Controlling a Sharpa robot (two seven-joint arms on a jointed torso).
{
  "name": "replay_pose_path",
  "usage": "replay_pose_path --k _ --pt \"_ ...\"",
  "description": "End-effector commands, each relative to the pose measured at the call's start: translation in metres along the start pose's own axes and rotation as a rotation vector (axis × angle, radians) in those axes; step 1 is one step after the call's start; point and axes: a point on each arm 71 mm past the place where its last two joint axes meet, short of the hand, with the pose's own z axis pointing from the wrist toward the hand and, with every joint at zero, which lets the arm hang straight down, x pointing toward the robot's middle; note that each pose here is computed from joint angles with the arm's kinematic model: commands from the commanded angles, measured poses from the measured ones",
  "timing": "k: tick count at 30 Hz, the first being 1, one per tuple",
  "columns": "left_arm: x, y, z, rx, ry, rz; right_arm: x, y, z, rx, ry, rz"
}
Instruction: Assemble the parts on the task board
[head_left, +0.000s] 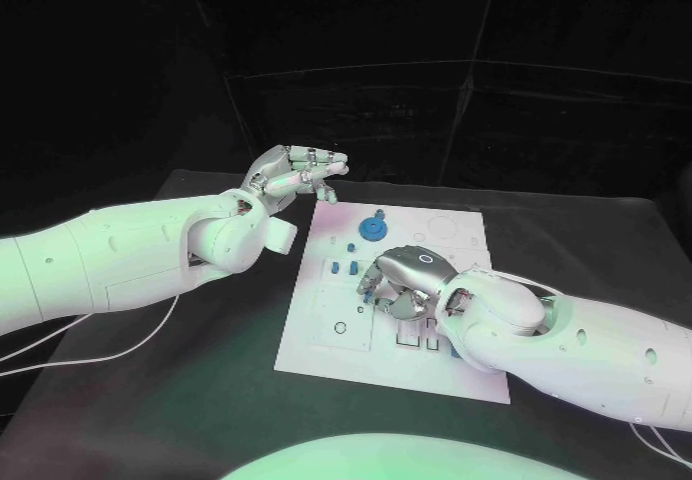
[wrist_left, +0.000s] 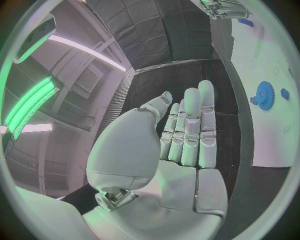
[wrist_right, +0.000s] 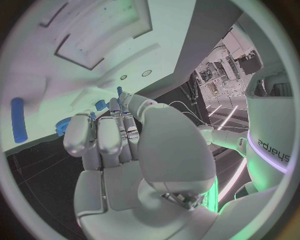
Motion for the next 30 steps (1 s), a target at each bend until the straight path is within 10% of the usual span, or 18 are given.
replay_pose_path --k 1,30 --pt "0.0021 -0.0013 0.0007 0.006 0.011 -0.011 0.002 0.003 0.001 -0.028 0.015 -0.008" --pt "0.0043 -0.0009 0.0006 -0.001 0.02 -0.016 0.013 0.007 0.006 -0.035 0.031 -0.021"
